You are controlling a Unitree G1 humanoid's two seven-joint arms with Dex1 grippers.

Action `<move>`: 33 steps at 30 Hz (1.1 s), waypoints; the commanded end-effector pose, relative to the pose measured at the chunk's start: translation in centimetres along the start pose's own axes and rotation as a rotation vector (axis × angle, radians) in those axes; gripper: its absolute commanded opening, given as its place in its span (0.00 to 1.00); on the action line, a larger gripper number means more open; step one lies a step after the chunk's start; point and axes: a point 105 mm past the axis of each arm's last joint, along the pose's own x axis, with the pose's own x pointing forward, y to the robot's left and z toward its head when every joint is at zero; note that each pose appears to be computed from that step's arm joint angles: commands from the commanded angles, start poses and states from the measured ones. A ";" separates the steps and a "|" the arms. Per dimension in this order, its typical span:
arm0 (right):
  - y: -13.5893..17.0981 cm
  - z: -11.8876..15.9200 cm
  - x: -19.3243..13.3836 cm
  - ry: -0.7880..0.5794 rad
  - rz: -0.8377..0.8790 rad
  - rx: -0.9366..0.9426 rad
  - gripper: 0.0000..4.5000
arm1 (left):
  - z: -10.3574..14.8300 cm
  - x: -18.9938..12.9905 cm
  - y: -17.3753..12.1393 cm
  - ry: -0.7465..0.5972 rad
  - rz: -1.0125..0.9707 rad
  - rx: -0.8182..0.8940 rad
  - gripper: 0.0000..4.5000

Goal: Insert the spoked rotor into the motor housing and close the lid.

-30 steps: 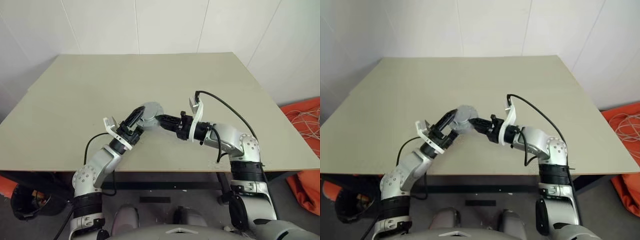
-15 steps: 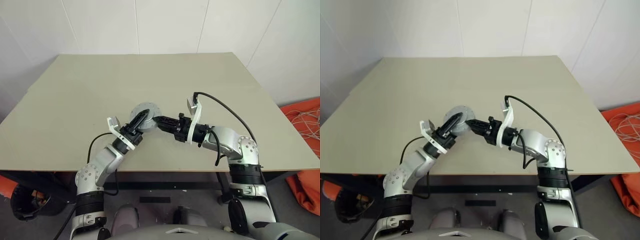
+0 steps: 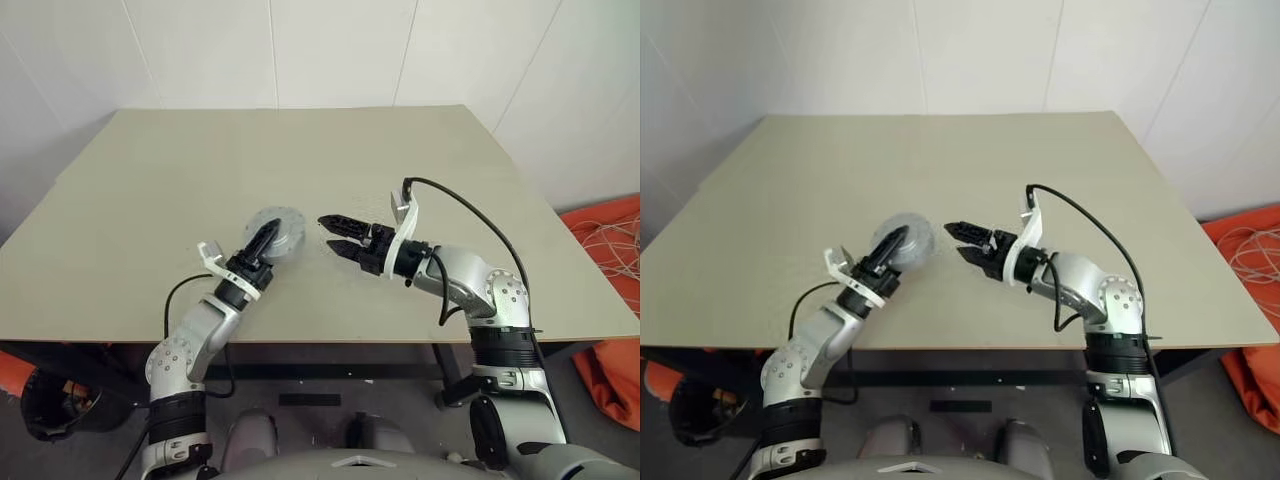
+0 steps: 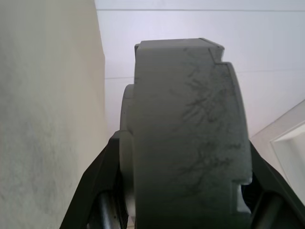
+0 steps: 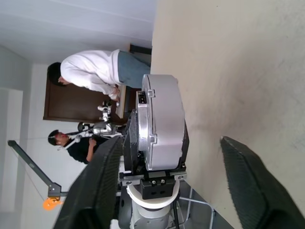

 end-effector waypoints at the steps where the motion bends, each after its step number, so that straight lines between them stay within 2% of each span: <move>1: -1.1 1.1 0.0 -0.052 -0.098 -0.038 1.00 | 1.6 0.7 -2.4 -0.083 -0.050 0.113 0.47; 8: -2.8 0.3 0.2 -0.041 -0.171 -0.108 1.00 | 6.5 1.1 -2.5 -0.346 0.078 0.228 0.47; 19: -2.9 -0.5 0.3 -0.005 -0.160 -0.155 1.00 | 12.3 -1.6 -0.2 -0.672 0.265 0.180 0.47; 24: -2.9 -0.5 0.3 -0.005 -0.161 -0.156 1.00 | 13.1 -2.6 1.5 -0.727 0.356 0.164 0.47; 33: -2.7 -0.4 0.3 -0.009 -0.156 -0.157 1.00 | 13.0 -3.1 3.7 -0.744 0.478 0.119 0.47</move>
